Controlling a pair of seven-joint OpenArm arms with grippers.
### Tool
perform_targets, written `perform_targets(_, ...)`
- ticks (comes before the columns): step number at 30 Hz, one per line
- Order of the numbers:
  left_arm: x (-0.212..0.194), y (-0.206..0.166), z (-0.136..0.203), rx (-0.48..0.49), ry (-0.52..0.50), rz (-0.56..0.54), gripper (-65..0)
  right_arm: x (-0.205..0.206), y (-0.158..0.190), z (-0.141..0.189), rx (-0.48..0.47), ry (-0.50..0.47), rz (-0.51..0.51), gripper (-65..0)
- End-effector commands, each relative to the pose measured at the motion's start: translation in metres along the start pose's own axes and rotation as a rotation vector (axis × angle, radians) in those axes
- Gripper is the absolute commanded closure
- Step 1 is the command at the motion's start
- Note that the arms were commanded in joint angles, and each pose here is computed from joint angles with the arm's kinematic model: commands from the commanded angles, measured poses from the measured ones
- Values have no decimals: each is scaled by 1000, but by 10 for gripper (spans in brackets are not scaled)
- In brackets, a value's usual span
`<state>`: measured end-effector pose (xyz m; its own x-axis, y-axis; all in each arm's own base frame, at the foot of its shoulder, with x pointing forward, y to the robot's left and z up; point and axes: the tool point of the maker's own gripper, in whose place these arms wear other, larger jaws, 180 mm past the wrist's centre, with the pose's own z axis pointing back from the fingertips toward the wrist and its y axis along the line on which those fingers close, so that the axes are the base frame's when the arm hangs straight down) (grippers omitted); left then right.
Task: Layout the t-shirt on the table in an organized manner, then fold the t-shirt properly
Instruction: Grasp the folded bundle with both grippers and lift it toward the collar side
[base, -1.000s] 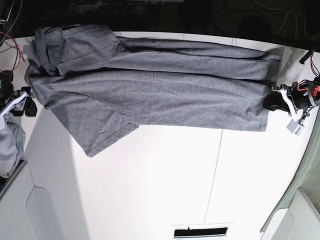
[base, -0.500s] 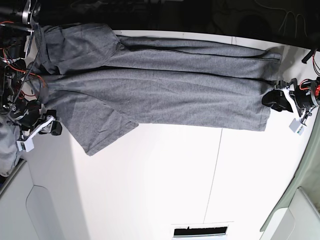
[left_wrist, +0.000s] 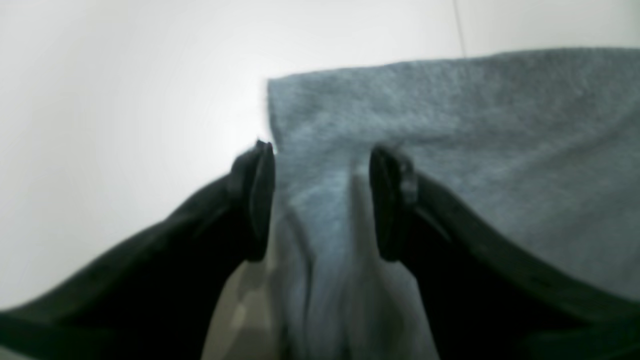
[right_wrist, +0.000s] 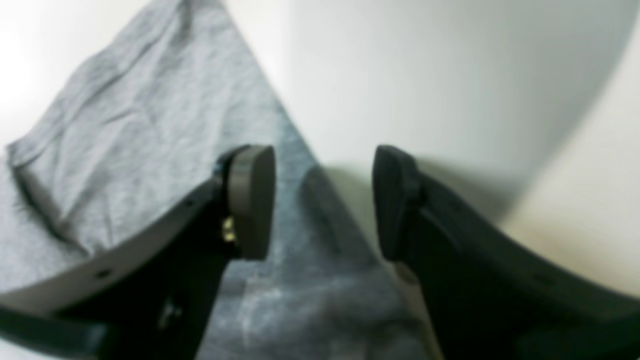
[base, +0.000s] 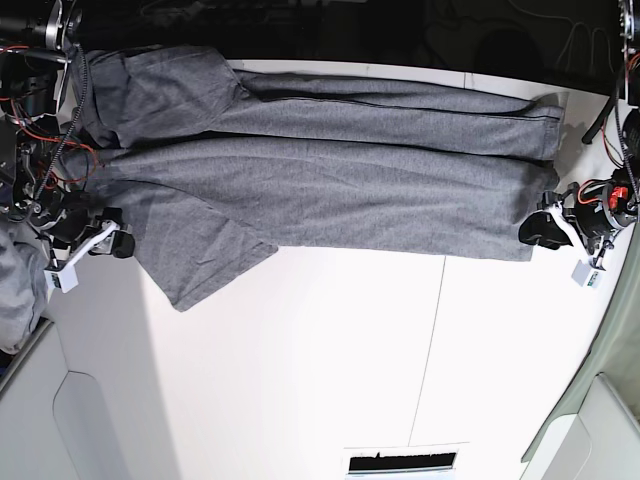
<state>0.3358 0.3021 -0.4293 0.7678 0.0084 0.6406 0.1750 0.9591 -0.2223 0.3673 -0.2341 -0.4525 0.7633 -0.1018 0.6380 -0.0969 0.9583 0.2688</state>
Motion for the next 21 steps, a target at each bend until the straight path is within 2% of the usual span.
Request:
perform_targets(1, 27, 11, 4, 18, -60, 8, -329, 21, 3, 2, 12, -49, 9, -312)
perform_targets(6, 30, 14, -17, 32, -57, 66, -329, 16, 23, -7, 62, -38, 6, -312)
perform_targets(10, 32, 13, -18, 28, -65, 74, -327, 12, 37, -12, 87, -35, -4, -310)
perform_targets(12, 30, 9, -19, 10, -59, 61, -280, 9, 43, -15, 99, -19, -8, -293)
perform_targets(14, 27, 6, -21, 5, -45, 50, -177, 7, 47, -16, 105, -14, -11, -205)
perform_targets(17, 26, -3, -25, -29, -41, 13, -13, 12, 48, -15, 121, -31, -22, -19)
perform_targets(18, 27, -2, -24, -28, -43, 10, 0, 15, 50, -14, 127, -43, -28, 0)
perform_targets(21, 37, 3, -15, -38, -81, 52, 0, 25, 54, -9, 138, -55, -13, 0)
